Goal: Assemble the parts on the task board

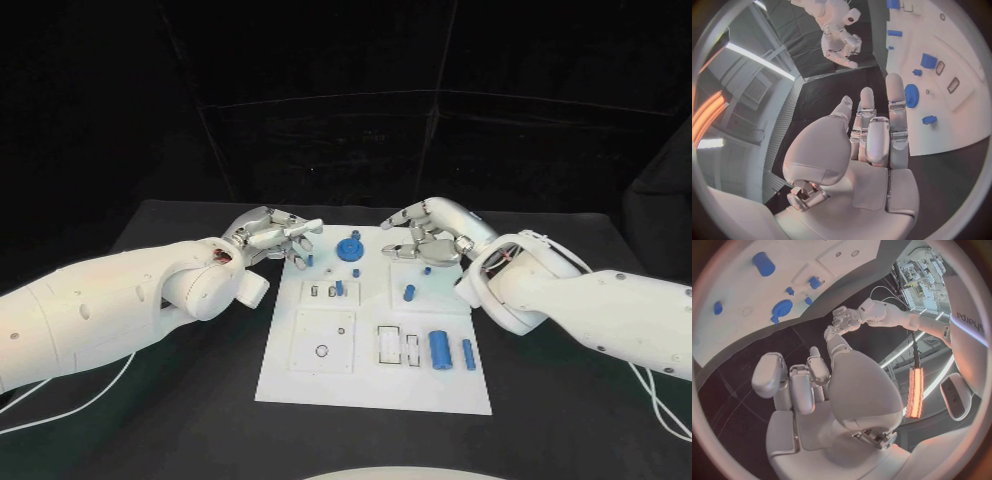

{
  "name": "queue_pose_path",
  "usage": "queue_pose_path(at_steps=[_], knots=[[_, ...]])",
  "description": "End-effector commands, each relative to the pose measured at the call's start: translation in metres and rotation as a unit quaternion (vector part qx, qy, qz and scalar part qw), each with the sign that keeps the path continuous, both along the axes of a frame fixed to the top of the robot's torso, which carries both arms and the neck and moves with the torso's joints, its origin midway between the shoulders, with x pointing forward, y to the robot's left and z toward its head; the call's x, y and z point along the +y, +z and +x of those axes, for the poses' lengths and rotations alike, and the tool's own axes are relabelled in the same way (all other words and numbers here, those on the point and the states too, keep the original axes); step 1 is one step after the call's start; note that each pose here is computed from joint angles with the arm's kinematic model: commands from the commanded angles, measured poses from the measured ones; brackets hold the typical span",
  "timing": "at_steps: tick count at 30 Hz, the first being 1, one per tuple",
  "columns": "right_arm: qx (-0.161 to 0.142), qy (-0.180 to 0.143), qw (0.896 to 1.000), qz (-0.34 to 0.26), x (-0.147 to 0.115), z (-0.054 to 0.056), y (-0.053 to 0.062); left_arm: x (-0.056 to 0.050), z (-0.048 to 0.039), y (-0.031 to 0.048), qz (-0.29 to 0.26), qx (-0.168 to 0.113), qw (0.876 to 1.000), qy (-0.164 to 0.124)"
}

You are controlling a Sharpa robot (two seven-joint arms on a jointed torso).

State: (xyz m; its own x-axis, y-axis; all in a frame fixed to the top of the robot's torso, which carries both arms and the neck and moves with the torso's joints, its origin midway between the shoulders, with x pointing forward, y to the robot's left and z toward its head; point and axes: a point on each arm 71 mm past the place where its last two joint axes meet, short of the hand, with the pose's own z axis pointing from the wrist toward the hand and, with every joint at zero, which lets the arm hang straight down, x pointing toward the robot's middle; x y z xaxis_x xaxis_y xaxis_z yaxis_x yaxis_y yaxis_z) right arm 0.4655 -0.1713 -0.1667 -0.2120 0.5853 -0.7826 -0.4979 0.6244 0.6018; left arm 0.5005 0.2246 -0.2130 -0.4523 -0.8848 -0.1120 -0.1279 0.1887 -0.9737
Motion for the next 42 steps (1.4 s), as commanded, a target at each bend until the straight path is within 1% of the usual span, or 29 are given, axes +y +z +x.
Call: queue_pose_path(at_steps=[1, 2, 3, 4, 5, 7, 11, 14, 16, 17, 22, 23, 24, 28, 33, 42], knots=[[0.056, 0.019, 0.997, 0.056, -0.007, 0.000, 0.006, -0.006, -0.0029, -0.0120, 0.156, 0.065, 0.983, -0.069], [0.062, 0.012, 0.996, 0.062, -0.013, 0.001, 0.009, -0.008, -0.0017, -0.0124, 0.193, 0.073, 0.975, -0.081], [0.063, 0.010, 0.996, 0.063, -0.015, 0.002, 0.010, -0.009, -0.0012, -0.0125, 0.205, 0.075, 0.972, -0.085], [0.069, 0.002, 0.995, 0.068, -0.021, 0.003, 0.012, -0.012, 0.0007, -0.0124, 0.246, 0.080, 0.961, -0.097], [0.071, -0.002, 0.995, 0.070, -0.025, 0.005, 0.013, -0.015, 0.0019, -0.0121, 0.274, 0.082, 0.952, -0.106], [0.073, -0.006, 0.995, 0.073, -0.028, 0.006, 0.014, -0.018, 0.0033, -0.0114, 0.305, 0.083, 0.942, -0.115], [0.076, -0.015, 0.994, 0.076, -0.036, 0.009, 0.017, -0.029, 0.0094, -0.0064, 0.376, 0.088, 0.912, -0.137], [0.077, -0.021, 0.994, 0.076, -0.039, 0.011, 0.018, -0.037, 0.0137, -0.0024, 0.414, 0.082, 0.894, -0.151], [0.077, -0.023, 0.994, 0.076, -0.041, 0.011, 0.019, -0.041, 0.0159, -0.0007, 0.430, 0.078, 0.886, -0.157], [0.077, -0.025, 0.994, 0.075, -0.042, 0.012, 0.019, -0.045, 0.0176, -0.0001, 0.441, 0.076, 0.880, -0.161], [0.079, -0.028, 0.994, 0.074, -0.043, 0.014, 0.019, -0.058, 0.0220, -0.0001, 0.470, 0.069, 0.862, -0.175], [0.079, -0.029, 0.994, 0.074, -0.043, 0.014, 0.019, -0.060, 0.0224, -0.0001, 0.473, 0.068, 0.860, -0.176], [0.080, -0.030, 0.994, 0.074, -0.043, 0.014, 0.019, -0.064, 0.0233, -0.0002, 0.479, 0.066, 0.857, -0.179], [0.081, -0.031, 0.994, 0.074, -0.043, 0.015, 0.019, -0.071, 0.0253, -0.0003, 0.486, 0.063, 0.852, -0.183], [0.081, -0.030, 0.994, 0.074, -0.042, 0.015, 0.019, -0.076, 0.0276, -0.0004, 0.490, 0.061, 0.849, -0.185], [0.080, -0.030, 0.994, 0.074, -0.040, 0.017, 0.018, -0.083, 0.0284, -0.0006, 0.493, 0.060, 0.847, -0.190]])
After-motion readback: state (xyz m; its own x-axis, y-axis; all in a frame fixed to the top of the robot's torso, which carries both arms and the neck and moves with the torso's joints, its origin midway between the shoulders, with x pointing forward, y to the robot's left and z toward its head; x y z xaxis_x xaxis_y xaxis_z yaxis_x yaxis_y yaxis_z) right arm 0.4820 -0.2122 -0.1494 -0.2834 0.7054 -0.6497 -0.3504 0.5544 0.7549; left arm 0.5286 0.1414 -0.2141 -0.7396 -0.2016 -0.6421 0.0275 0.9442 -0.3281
